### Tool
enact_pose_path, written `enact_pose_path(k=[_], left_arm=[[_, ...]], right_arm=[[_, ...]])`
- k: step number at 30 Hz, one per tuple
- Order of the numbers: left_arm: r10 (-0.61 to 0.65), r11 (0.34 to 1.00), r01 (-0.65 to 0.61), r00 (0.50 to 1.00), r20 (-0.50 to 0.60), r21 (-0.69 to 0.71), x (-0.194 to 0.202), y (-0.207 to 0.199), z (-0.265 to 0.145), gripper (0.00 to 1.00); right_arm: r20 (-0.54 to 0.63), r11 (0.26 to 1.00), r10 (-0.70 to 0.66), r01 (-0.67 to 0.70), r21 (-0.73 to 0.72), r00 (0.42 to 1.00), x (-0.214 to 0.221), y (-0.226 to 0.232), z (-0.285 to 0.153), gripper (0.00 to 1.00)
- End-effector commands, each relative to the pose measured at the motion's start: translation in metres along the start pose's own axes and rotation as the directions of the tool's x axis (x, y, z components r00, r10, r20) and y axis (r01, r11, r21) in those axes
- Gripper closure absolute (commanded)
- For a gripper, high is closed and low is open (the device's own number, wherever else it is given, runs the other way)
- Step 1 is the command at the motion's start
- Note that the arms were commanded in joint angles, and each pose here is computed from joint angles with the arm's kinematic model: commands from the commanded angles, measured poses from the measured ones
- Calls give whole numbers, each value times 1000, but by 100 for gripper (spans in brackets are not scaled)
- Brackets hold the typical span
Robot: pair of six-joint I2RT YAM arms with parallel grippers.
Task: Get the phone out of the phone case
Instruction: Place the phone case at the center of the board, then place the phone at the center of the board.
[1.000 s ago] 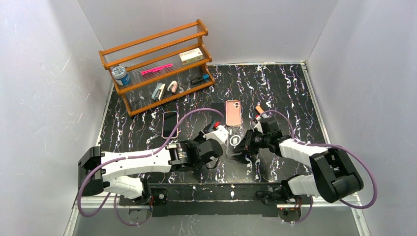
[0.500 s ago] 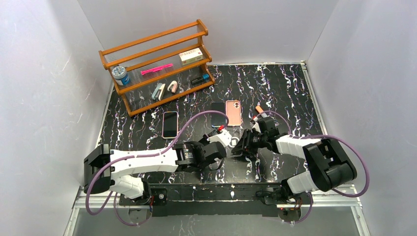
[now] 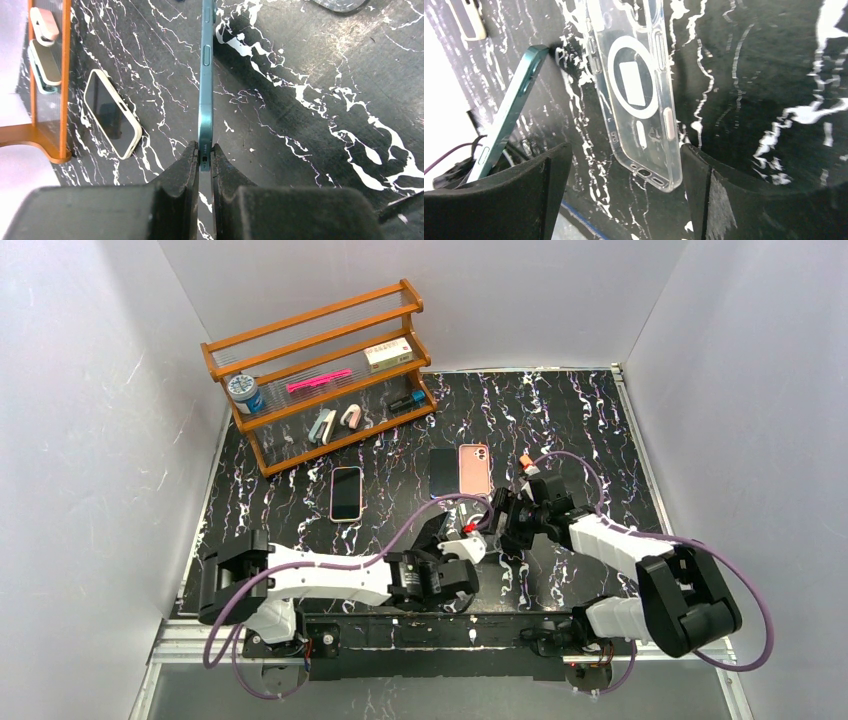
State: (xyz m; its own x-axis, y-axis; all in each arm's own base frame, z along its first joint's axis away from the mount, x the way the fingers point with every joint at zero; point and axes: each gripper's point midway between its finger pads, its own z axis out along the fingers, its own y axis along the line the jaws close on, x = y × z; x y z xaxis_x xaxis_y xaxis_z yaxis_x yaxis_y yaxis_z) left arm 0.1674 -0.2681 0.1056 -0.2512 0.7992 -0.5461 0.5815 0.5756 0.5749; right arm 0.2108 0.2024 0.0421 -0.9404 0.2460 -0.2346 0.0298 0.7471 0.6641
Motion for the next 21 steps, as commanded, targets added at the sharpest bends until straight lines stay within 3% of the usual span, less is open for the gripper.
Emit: enact_pose_path(k=[1,7,21], left_arm=[[12,991,-6,999,42,-130,-12,9,-1,100],[63,993,-60,998,29,-105,-12,-13,4,100],[86,995,-85,996,36,-48,-3,-55,14,61]], right_arm=[[72,994,-22,14,110,997,-7,-19,-8,10],[109,986,-30,12,165,994,-11,-30,-13,8],[143,987,-55,32,158,988,-14,-30,-15,7]])
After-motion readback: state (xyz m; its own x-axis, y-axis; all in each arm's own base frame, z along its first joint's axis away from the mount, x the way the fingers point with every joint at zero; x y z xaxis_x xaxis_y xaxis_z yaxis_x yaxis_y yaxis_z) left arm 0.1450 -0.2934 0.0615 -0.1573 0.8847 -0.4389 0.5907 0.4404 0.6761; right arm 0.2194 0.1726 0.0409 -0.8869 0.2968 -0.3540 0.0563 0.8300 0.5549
